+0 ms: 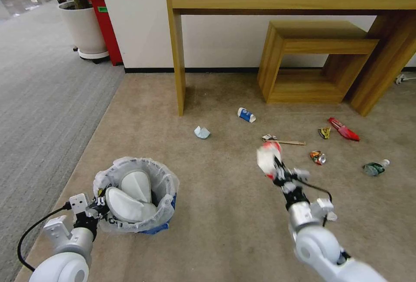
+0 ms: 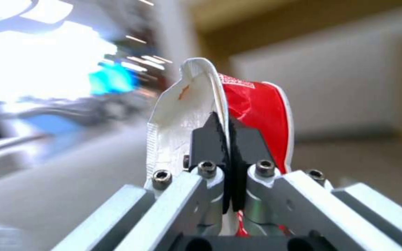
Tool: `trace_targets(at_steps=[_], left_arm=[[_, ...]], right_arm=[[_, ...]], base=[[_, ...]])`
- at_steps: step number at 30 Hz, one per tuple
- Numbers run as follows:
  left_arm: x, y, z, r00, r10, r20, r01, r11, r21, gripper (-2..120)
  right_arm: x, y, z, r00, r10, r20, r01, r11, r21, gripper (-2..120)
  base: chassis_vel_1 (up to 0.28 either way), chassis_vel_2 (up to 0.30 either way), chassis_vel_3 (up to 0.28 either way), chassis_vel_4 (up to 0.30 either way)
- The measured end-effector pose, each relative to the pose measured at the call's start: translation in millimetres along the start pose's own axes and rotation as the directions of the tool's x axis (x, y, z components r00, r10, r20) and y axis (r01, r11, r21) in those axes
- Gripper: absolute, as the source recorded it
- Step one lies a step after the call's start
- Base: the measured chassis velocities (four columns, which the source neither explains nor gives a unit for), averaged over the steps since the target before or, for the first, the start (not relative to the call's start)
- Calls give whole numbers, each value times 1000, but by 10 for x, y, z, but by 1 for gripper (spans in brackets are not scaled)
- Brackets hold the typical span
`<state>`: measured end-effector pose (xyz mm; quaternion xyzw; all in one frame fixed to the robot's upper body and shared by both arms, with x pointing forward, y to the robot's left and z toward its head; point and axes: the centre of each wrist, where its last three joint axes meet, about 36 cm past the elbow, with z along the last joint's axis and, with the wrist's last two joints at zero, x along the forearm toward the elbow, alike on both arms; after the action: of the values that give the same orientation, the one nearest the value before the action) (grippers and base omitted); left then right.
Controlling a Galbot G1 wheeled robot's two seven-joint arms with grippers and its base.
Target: Pick up the trash bin and place the garbage on the floor into it.
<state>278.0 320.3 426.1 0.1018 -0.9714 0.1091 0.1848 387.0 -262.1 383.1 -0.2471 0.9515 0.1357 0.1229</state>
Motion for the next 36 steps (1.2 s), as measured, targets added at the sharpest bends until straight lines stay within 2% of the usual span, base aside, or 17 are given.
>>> trace_targets(at_steps=[1, 2, 4, 5, 7, 8, 10, 12, 13, 16, 18, 24, 25, 27, 28, 31, 36], left_arm=[[12, -8, -7, 1000, 3, -1, -3, 1000, -1, 3], [12, -8, -7, 1000, 3, -1, -3, 1000, -1, 3], [33, -25, -20, 1000, 7, -2, -7, 1000, -2, 3], [33, -25, -20, 1000, 7, -2, -7, 1000, -2, 3], [58, -57, -38, 1000, 15, -3, -15, 1000, -4, 3], [58, -57, -38, 1000, 15, -3, -15, 1000, -4, 3], [75, -77, -42, 1000, 19, -5, -19, 1000, -5, 3], [107, -113, -50, 1000, 26, -8, -26, 1000, -6, 3], [107, -113, -50, 1000, 26, -8, -26, 1000, -6, 3], [146, -155, -67, 999, 37, -9, -37, 999, -9, 3], [164, -169, -73, 999, 39, -8, -39, 999, -11, 3], [198, -187, -70, 999, 35, -7, -35, 999, -13, 3], [198, -187, -70, 999, 35, -7, -35, 999, -13, 3], [215, -186, -76, 1000, 31, -4, -31, 999, -12, 3], [215, -186, -76, 1000, 31, -4, -31, 999, -12, 3], [222, -185, -67, 1000, 25, -3, -25, 1000, -10, 3], [226, -189, -63, 1000, 24, -1, -24, 1000, -6, 3]], right_arm=[[-49, -30, -28, 995, -96, 23, 96, 995, 14, 0], [-49, -30, -28, 995, -96, 23, 96, 995, 14, 0], [-99, -90, -61, 970, -239, 40, 237, 970, 44, 0], [-99, -90, -61, 970, -239, 40, 237, 970, 44, 0], [-133, -119, -78, 922, -387, 29, 384, 920, 75, 0], [-133, -119, -78, 922, -387, 29, 384, 920, 75, 0], [-162, -125, -78, 884, -467, 13, 464, 881, 95, 0], [-219, -115, -75, 818, -574, -21, 573, 811, 117, 0], [-219, -115, -75, 818, -574, -21, 573, 811, 117, 0], [-374, -65, -81, 751, -659, -46, 659, 741, 128, 0], [-547, -42, -124, 725, -688, -39, 685, 714, 145, 0], [-1001, 271, -30, 632, -774, -17, 771, 627, 109, 0], [-1001, 271, -30, 632, -774, -17, 771, 627, 109, 0], [-1190, 374, 40, 580, -814, -30, 812, 575, 103, 0], [-1190, 374, 40, 580, -814, -30, 812, 575, 103, 0], [-1369, 446, 113, 527, -848, -55, 847, 520, 107, 0], [-1502, 524, 213, 495, -866, -76, 867, 487, 106, 0]], base=[[0, 0, 0, 0], [0, 0, 0, 0], [0, 0, 0, 0], [0, 0, 0, 0], [0, 0, 0, 0], [0, 0, 0, 0], [0, 0, 0, 0], [0, 0, 0, 0], [0, 0, 0, 0], [0, 0, 0, 0], [0, 0, 0, 0], [0, 0, 0, 0], [0, 0, 0, 0], [0, 0, 0, 0], [0, 0, 0, 0], [0, 0, 0, 0], [0, 0, 0, 0]])
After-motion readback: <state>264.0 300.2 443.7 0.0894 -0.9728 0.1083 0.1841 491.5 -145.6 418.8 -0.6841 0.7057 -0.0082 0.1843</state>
